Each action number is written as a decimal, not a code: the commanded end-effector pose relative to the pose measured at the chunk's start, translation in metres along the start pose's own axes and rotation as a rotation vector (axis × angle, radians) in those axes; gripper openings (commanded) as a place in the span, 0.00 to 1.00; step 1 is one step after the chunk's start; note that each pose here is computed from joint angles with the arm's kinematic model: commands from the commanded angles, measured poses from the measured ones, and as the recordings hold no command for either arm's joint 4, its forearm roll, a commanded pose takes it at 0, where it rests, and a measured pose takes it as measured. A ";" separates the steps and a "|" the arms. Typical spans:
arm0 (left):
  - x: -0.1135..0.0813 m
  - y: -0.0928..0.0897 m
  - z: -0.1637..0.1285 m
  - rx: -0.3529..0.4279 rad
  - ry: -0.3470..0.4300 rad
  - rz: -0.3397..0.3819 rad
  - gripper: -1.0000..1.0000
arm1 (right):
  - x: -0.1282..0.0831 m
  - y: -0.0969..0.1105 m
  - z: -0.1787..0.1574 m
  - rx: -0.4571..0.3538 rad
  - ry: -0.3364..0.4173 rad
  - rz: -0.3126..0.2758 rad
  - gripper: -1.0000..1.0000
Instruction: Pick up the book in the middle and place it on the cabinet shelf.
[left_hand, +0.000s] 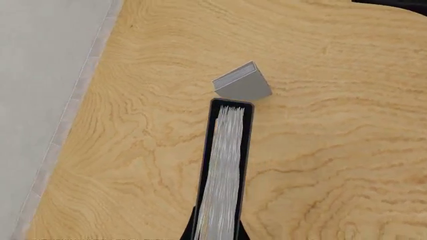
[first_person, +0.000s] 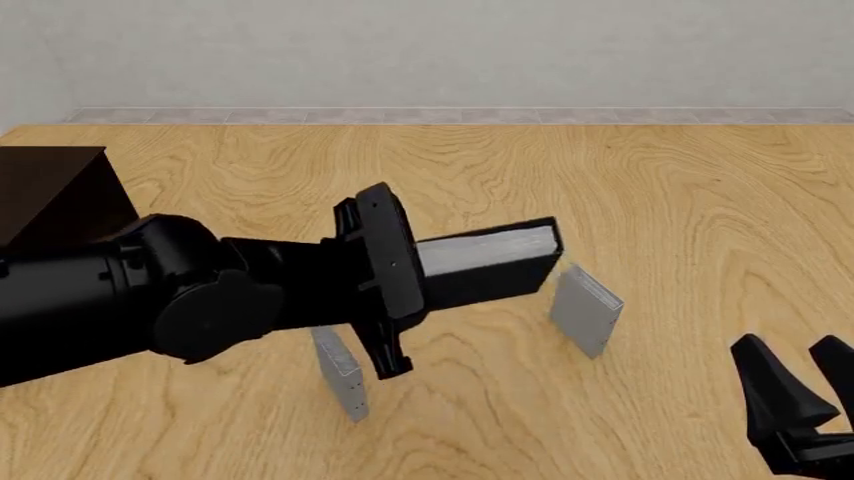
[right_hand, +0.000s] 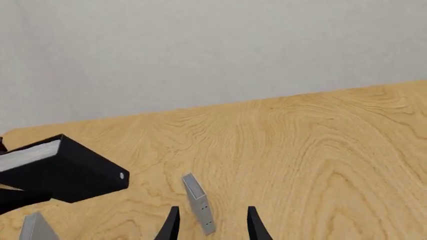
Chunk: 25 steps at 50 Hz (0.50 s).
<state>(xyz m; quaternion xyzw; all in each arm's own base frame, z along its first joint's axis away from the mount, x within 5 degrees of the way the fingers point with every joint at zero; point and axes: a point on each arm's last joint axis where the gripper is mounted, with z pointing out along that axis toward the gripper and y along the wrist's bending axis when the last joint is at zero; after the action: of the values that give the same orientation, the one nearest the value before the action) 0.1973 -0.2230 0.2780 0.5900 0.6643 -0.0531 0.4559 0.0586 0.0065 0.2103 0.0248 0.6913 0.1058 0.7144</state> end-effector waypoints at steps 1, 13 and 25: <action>-0.008 0.017 -0.019 -0.067 -0.052 0.024 0.00 | 0.000 0.000 0.000 -0.001 0.001 -0.001 1.00; -0.001 0.026 -0.027 -0.119 -0.058 0.068 0.00 | 0.000 0.000 0.000 0.002 0.002 0.000 1.00; 0.008 0.031 -0.034 -0.145 -0.045 0.061 0.00 | 0.000 0.000 0.000 0.001 0.001 -0.001 1.00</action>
<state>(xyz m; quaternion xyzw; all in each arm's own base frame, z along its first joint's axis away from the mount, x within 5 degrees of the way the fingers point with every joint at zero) 0.2039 -0.1967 0.2993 0.5863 0.6389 -0.0103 0.4980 0.0587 0.0065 0.2103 0.0248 0.6919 0.1051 0.7139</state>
